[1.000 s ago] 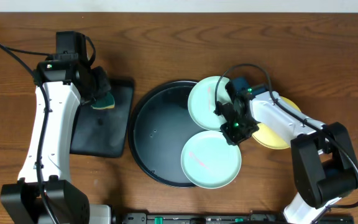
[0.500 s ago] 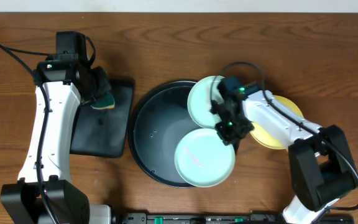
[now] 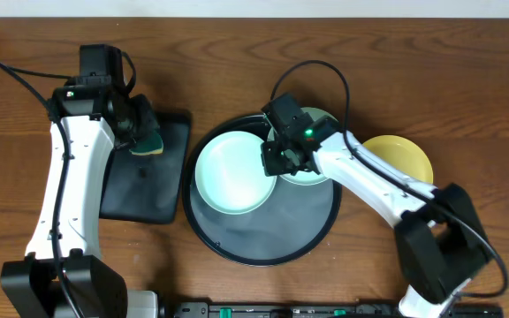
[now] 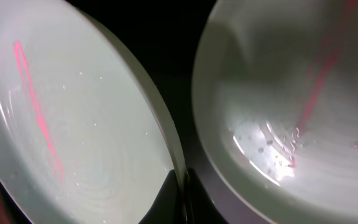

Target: Clean dirty plates on tray and stack at the side

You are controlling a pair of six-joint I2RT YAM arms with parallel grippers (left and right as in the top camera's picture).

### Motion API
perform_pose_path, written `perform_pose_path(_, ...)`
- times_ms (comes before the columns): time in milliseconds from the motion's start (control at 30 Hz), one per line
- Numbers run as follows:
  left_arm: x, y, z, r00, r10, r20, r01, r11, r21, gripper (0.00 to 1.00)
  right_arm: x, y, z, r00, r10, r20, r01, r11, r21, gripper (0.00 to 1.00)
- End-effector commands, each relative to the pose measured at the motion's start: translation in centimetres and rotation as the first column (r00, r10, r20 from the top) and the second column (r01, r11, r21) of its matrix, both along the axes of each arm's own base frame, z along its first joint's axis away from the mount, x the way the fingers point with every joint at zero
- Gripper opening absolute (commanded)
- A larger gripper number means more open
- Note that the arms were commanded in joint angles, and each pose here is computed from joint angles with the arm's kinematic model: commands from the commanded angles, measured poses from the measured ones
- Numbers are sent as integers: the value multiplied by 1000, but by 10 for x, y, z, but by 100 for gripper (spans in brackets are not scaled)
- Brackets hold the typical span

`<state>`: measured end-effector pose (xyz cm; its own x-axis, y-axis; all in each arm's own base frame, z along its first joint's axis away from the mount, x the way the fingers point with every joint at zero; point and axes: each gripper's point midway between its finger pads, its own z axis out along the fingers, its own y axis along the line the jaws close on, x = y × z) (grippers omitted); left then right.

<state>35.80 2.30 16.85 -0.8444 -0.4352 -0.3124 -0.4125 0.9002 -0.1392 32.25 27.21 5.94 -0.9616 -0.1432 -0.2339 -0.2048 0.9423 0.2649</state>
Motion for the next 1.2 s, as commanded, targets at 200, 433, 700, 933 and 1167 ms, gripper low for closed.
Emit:
perform_pose_path(200, -5, -10, -5, 999, -33, -16, 33, 999, 14, 8, -18, 21, -44, 981, -63, -181, 69, 997, 26, 1)
perform_pose_path(433, -5, -51, -10, 991, -133, -27, 132, 991, -31, 7, -18, 21, -44, 982, -60, -179, 65, 998, 26, 1)
perform_pose_path(700, -13, -106, -57, 948, -284, -143, 281, 959, -39, 7, -18, 21, -44, 982, -60, -178, 66, 998, 26, 1)
perform_pose_path(933, -31, -117, -104, 937, -210, -280, 204, 978, -52, 7, -18, 21, -44, 983, -53, -177, 58, 998, 26, 1)
perform_pose_path(1167, -41, -117, -141, 941, -216, -262, 211, 976, -47, 8, -17, 22, -44, 983, -53, -174, 58, 998, 29, 1)
